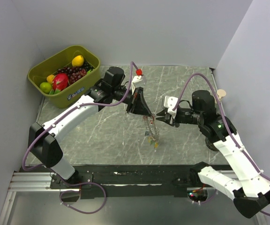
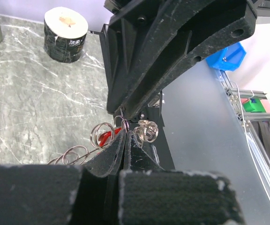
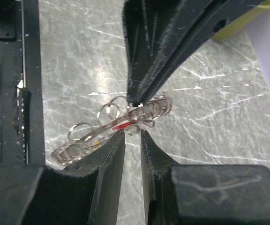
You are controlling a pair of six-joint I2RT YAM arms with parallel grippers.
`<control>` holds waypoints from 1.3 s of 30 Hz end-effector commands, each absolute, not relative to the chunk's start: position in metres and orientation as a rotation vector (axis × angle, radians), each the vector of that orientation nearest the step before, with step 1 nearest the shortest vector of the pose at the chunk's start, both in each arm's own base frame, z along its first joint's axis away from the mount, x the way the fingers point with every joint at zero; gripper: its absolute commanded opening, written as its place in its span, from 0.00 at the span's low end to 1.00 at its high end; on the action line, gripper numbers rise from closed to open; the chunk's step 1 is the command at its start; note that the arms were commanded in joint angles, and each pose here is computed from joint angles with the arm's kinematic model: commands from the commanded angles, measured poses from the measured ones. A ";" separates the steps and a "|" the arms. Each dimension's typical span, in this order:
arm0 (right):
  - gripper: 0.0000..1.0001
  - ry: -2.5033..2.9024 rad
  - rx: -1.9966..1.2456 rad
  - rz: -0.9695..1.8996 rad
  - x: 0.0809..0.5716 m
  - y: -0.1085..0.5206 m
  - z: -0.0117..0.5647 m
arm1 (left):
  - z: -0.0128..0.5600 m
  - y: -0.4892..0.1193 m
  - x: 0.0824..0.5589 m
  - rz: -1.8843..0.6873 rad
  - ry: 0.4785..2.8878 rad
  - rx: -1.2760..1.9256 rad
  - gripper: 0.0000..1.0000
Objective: Remove the keys from the keyring
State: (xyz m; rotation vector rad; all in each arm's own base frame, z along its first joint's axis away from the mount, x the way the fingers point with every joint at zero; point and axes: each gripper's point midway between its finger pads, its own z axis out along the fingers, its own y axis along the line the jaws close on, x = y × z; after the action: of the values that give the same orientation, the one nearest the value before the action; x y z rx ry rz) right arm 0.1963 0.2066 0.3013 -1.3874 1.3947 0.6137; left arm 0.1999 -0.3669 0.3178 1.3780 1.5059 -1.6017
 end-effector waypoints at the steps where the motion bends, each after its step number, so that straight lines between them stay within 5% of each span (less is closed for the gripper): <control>1: 0.28 1.359 -1.355 0.576 0.206 0.208 0.313 | 0.341 -0.362 0.189 -1.626 1.392 1.413 0.01; 11: 0.25 1.358 -1.395 0.630 0.200 0.215 0.307 | 0.340 -0.363 0.190 -1.634 1.400 1.412 0.01; 19: 0.00 1.359 -1.407 0.638 0.199 0.218 0.302 | 0.339 -0.364 0.191 -1.636 1.405 1.412 0.01; 37: 0.00 1.377 -1.439 0.638 0.193 0.219 0.289 | 0.339 -0.363 0.193 -1.639 1.407 1.403 0.01; 39: 0.13 1.366 -1.442 0.627 0.192 0.218 0.295 | 0.340 -0.362 0.192 -1.635 1.405 1.403 0.01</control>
State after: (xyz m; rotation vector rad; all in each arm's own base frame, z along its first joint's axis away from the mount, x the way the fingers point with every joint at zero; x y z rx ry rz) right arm 0.1964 0.2158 0.2858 -1.4324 1.3944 0.6261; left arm 0.1987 -0.3651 0.3190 1.3711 1.5179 -1.6236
